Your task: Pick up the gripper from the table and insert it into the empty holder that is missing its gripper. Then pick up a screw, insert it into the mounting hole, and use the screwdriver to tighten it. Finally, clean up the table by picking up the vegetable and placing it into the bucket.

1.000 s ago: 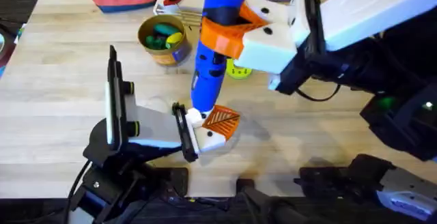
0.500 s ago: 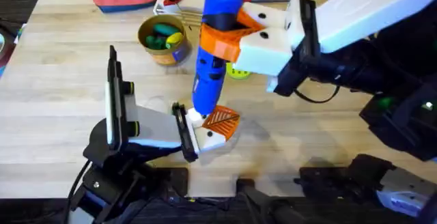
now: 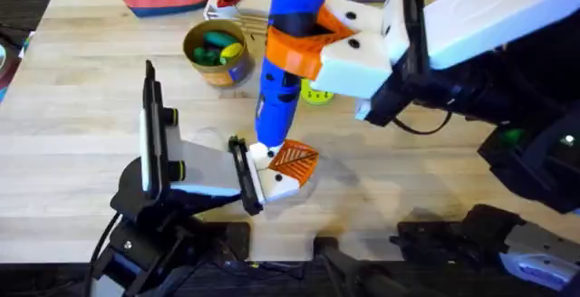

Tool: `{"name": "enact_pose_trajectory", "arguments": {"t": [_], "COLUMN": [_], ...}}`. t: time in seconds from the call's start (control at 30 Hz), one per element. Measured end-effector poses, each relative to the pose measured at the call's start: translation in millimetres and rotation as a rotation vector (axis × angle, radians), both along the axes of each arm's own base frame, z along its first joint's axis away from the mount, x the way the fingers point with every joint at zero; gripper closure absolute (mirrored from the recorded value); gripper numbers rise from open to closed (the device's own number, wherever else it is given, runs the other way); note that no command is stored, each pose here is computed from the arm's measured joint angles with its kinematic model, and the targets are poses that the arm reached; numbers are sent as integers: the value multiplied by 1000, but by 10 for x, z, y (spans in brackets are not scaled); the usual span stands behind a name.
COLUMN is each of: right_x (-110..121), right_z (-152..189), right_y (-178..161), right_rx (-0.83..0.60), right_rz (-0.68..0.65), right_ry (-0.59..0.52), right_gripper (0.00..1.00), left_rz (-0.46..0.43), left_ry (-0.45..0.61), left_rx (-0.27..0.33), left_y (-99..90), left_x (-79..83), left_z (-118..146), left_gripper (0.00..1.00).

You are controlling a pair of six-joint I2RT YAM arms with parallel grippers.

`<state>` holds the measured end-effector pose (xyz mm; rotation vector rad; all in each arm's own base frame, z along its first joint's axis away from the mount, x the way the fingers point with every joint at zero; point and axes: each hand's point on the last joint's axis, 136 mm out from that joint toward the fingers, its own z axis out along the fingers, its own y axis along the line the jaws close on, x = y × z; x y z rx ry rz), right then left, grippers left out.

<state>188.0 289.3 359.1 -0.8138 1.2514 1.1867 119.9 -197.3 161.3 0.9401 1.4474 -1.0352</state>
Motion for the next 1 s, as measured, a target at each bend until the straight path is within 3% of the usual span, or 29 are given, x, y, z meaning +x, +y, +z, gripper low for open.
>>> {"name": "enact_pose_trajectory", "arguments": {"t": [0.27,0.47,1.0], "right_x": [-73,-53,-30], "right_z": [134,3,24], "right_y": [-65,-47,-28], "right_rx": [31,-11,-1], "right_rz": [0,0,-2], "right_ry": [-35,11,-11], "right_gripper": [994,994,994], "left_rz": [0,0,0], "left_ry": [0,0,0], "left_rx": [0,0,0], "left_y": [0,0,0], "left_x": [0,0,0], "left_z": [-1,-1,-1], "left_gripper": [995,995,995]}}
